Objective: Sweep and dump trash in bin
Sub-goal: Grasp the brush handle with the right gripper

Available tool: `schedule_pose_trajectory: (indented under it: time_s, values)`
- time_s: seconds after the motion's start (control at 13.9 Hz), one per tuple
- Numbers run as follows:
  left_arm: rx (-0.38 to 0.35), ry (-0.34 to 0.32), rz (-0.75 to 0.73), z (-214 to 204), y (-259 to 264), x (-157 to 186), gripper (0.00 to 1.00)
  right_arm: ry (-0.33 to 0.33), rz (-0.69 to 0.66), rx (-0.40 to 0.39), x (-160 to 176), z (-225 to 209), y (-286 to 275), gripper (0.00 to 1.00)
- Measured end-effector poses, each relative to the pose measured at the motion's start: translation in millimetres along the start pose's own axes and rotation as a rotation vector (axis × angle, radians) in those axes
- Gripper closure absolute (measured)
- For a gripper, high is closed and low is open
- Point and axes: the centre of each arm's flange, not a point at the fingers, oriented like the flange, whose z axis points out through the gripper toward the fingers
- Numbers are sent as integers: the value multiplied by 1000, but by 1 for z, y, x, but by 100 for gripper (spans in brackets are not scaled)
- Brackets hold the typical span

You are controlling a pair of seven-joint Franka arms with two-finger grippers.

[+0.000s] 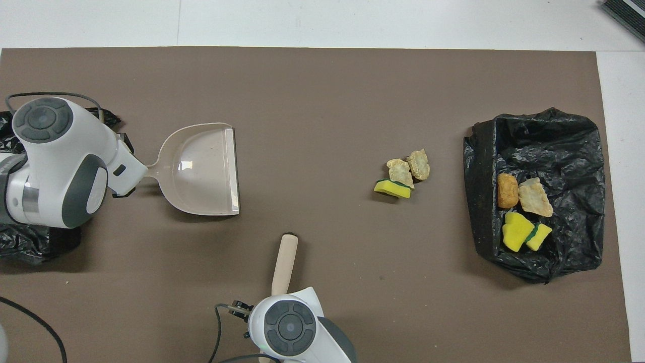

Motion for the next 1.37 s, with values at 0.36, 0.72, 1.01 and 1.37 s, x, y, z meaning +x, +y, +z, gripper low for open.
schedule_pose_trajectory:
  time_s: [0.36,0.72,1.01,1.37]
  values:
    - [9,3,8,-3,2,4,69,9,-23,-35,0,-9,3,0]
    - [7,3,11,-2,3,6,69,10,-19,-57,-1,-1,15,4]
    - [6,3,13,-2,3,7,69,12,-12,-55,-3,-1,16,36]
    - [0,1,-2,-2,4,8,69,10,-19,-91,-3,-9,16,73]
